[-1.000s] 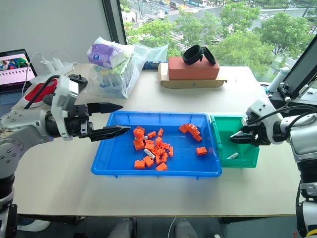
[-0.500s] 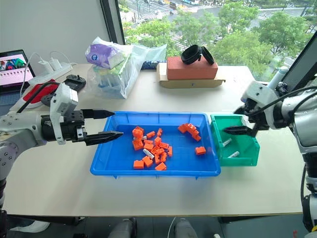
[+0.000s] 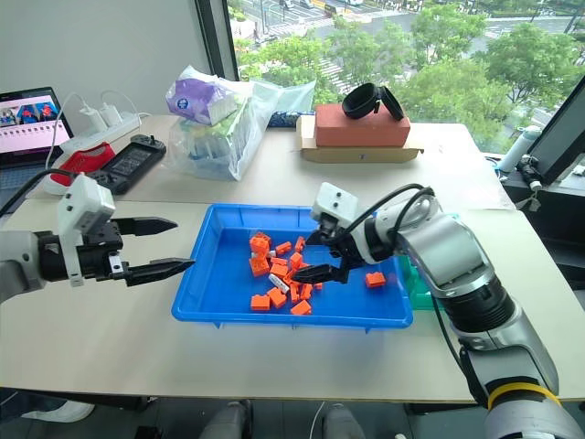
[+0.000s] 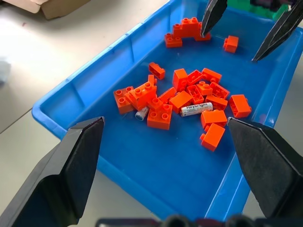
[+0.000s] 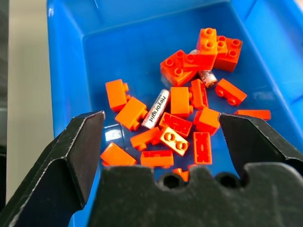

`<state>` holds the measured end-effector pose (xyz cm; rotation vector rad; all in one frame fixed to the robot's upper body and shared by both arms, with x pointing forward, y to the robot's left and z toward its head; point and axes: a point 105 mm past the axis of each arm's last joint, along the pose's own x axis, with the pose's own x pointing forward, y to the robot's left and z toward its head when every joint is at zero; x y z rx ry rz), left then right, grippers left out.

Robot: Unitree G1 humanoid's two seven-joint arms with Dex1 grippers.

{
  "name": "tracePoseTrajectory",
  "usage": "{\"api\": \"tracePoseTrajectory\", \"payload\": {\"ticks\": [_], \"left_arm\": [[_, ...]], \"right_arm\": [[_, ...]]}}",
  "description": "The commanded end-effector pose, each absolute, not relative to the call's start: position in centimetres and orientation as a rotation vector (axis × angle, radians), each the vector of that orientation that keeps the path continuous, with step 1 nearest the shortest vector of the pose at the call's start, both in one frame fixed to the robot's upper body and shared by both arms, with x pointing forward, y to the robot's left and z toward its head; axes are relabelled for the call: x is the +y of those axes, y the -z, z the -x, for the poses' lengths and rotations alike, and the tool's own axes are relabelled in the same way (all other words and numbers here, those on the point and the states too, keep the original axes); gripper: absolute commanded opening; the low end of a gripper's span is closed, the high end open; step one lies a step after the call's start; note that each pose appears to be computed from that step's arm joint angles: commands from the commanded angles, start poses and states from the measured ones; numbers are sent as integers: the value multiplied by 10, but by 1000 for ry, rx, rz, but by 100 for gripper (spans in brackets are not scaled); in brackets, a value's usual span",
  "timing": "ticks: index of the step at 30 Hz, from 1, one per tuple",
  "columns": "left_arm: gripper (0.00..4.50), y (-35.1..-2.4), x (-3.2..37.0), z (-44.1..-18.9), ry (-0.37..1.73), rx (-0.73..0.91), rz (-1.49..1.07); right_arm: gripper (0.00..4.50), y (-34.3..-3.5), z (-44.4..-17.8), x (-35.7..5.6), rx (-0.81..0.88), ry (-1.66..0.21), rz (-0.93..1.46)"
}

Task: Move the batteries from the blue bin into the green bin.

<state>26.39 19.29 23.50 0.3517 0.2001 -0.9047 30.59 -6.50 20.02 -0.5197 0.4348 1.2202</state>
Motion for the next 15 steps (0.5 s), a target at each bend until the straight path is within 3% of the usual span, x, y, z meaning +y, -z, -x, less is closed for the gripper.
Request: {"api": "tracePoseTrajectory", "payload": {"ticks": [1, 10, 13, 15], "left_arm": [[450, -246, 192, -256, 889, 163, -385], [450, -246, 189, -253, 887, 164, -377], [450, -246, 188, -253, 886, 162, -375], [450, -246, 187, -253, 886, 160, -374]], "right_arm": [[448, -203, -294, -41, 481, -1266, 469], [448, -176, -304, -22, 606, -1215, 420], [381, -168, -305, -20, 639, -1205, 409], [310, -164, -308, -21, 652, -1187, 413]]}}
